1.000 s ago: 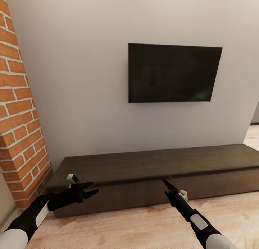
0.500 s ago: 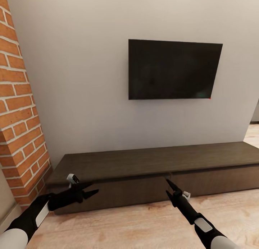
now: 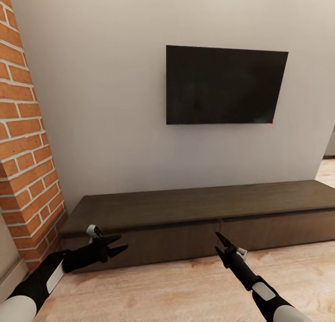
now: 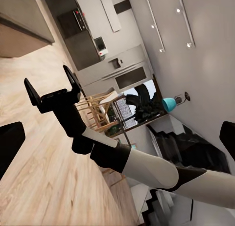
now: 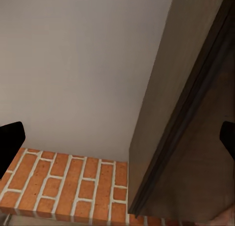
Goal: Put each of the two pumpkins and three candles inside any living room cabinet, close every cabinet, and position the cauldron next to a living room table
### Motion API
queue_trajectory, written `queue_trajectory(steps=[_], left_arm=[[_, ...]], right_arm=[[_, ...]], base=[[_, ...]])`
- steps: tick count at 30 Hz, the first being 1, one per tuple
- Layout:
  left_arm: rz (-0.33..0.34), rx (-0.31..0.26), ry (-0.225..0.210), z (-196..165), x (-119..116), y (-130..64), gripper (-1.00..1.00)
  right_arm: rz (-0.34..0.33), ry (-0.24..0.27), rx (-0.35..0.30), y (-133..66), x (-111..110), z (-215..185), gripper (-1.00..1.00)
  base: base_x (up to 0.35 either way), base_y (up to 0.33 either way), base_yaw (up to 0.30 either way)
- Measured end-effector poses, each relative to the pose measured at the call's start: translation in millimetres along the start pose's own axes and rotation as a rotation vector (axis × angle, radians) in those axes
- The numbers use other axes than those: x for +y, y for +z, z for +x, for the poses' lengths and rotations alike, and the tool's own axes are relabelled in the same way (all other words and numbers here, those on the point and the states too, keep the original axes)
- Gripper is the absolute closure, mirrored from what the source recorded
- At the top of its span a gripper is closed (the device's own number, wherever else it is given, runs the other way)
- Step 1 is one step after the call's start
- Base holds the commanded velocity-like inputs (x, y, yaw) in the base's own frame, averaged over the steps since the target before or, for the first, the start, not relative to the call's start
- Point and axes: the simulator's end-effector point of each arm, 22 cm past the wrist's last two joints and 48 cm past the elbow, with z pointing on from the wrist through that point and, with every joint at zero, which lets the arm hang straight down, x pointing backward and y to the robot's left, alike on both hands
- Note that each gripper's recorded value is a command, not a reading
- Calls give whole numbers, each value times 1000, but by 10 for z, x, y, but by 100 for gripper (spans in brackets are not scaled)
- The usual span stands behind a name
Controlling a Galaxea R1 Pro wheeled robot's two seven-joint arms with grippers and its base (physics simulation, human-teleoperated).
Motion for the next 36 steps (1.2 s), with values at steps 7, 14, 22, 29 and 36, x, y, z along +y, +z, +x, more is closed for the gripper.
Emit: queue_trajectory(steps=[7, 14, 22, 29, 36], left_arm=[[0, 0, 0, 90, 128, -39, -100], [-1, 0, 1, 180, 257, -82, -100], [-1, 0, 1, 288, 402, -127, -100], [-6, 0, -13, 325, 523, -142, -100], [39, 60, 124, 286, 123, -3, -100]], right_arm=[[5, -6, -7, -46, -163, 20, -100], [5, -5, -9, -90, -315, 56, -100], [5, -4, -10, -141, -487, 100, -100], [25, 4, -7, -164, -654, 132, -100], [34, 5, -6, -166, -689, 138, -100]], base=[[0, 0, 0], [0, 0, 0], [0, 0, 0], [0, 0, 0], [0, 0, 0]])
